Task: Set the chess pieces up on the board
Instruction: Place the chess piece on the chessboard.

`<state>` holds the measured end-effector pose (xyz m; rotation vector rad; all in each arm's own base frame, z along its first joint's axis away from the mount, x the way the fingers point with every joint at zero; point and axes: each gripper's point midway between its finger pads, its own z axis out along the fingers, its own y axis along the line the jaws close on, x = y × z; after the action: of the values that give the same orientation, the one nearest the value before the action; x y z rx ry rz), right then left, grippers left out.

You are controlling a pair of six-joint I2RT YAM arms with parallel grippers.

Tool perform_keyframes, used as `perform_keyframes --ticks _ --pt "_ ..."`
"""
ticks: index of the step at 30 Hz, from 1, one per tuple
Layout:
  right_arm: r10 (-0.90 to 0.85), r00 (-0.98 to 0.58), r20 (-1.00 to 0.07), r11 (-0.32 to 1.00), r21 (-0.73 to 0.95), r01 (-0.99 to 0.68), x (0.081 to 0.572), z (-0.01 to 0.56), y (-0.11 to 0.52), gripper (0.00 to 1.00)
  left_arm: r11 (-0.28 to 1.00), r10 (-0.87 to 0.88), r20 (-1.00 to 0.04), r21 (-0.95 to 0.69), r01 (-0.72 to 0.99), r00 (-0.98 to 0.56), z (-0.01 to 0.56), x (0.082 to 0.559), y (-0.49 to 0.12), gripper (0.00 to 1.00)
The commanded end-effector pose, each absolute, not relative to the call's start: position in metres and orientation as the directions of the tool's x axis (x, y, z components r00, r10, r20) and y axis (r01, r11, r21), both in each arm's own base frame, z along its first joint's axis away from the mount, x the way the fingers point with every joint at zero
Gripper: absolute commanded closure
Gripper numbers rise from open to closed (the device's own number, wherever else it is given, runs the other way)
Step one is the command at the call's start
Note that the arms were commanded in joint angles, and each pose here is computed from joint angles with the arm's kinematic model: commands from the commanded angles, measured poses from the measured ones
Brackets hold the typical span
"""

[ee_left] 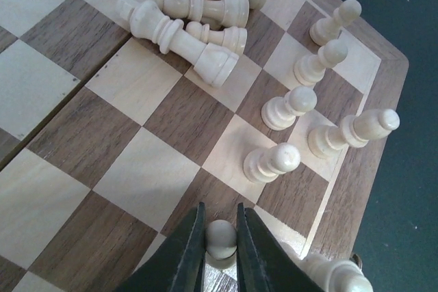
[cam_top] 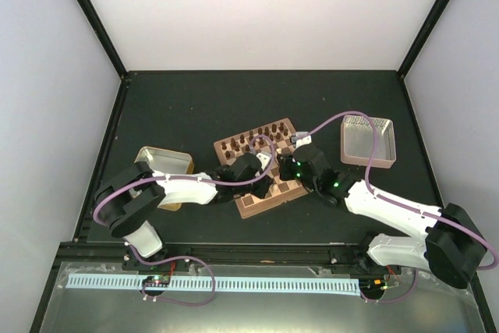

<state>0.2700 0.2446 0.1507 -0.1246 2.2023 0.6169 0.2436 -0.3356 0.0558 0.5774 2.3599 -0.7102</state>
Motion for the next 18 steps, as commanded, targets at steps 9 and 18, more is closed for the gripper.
perform_keyframes --ticks 9,18 --pt "0.139 -0.644 -0.752 0.873 0.401 -0.279 0.271 0.156 0.241 0.95 0.745 0.204 -0.696 -0.346 0.57 -0.688 0.072 0.254 -0.351 0.8" --pt "0.158 -0.633 -0.758 0.867 0.414 -0.279 0.268 0.162 0.237 0.95 0.746 0.166 -0.718 -0.356 0.562 -0.675 0.093 0.254 -0.345 0.68"
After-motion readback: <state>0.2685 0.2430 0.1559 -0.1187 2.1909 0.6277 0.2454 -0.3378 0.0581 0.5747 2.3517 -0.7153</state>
